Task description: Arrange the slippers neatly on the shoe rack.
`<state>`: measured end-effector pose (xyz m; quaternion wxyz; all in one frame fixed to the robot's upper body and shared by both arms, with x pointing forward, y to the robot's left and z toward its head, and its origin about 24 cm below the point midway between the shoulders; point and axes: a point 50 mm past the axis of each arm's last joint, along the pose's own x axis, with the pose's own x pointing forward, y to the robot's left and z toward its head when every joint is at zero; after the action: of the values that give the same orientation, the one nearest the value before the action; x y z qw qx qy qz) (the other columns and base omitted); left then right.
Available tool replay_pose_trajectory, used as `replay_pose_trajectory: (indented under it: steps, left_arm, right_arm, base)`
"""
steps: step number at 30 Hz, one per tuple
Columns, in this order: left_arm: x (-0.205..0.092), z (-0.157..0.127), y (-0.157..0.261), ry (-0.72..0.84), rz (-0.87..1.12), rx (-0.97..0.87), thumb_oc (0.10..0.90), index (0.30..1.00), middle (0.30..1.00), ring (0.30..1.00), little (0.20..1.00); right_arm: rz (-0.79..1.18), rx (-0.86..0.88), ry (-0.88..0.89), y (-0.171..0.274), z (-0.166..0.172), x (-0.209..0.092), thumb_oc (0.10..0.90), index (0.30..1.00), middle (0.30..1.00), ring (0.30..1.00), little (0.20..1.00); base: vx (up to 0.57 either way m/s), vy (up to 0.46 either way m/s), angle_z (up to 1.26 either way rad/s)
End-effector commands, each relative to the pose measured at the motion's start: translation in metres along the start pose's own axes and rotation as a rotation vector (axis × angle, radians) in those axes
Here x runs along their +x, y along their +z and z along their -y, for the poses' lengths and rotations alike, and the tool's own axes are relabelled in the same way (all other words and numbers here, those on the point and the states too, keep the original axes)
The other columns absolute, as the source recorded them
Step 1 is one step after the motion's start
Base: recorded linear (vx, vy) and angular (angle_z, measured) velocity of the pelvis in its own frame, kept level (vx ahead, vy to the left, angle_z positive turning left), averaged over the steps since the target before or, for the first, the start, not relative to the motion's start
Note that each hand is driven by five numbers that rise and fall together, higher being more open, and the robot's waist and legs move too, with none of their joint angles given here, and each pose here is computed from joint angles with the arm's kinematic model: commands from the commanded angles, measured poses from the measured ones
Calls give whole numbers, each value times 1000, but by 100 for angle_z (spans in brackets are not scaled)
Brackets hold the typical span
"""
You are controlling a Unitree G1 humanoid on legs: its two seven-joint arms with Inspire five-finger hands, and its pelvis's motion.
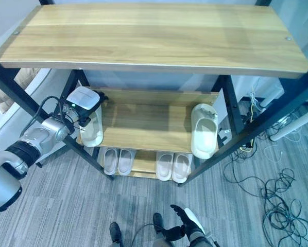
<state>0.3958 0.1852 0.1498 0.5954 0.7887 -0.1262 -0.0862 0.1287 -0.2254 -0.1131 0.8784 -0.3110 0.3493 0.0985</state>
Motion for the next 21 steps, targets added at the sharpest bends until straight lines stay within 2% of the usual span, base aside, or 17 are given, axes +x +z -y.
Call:
replay_pose_trajectory:
  steps: [1,4,8,16,21]
  left_arm:
    - [3,-64,-44,247,-155,-25,800,900,900,900,900]
    - [3,-68,-40,273,-135,-18,800,900,900,900,900]
    - [5,-56,-38,245,-149,17,800,900,900,900,900]
    - [11,-74,-36,279,-134,48,800,900,900,900,900]
    - [9,-48,-41,217,-191,45,800,900,900,900,900]
  right_arm:
    - [34,-41,-75,-4,19,-7,800,900,900,900,900]
    - [37,-38,-86,-3,20,-5,800,900,900,900,900]
    - [40,-50,-85,-2,20,-3,800,900,900,900,900]
    - [51,-55,-92,2,23,0,800,900,900,900,900]
    - [55,-70,-91,4,21,4,800,900,900,900,900]
  base:
    - [0,0,0]
    - [0,0,0]
    - [0,0,0]
    - [0,0,0]
    - [0,0,0]
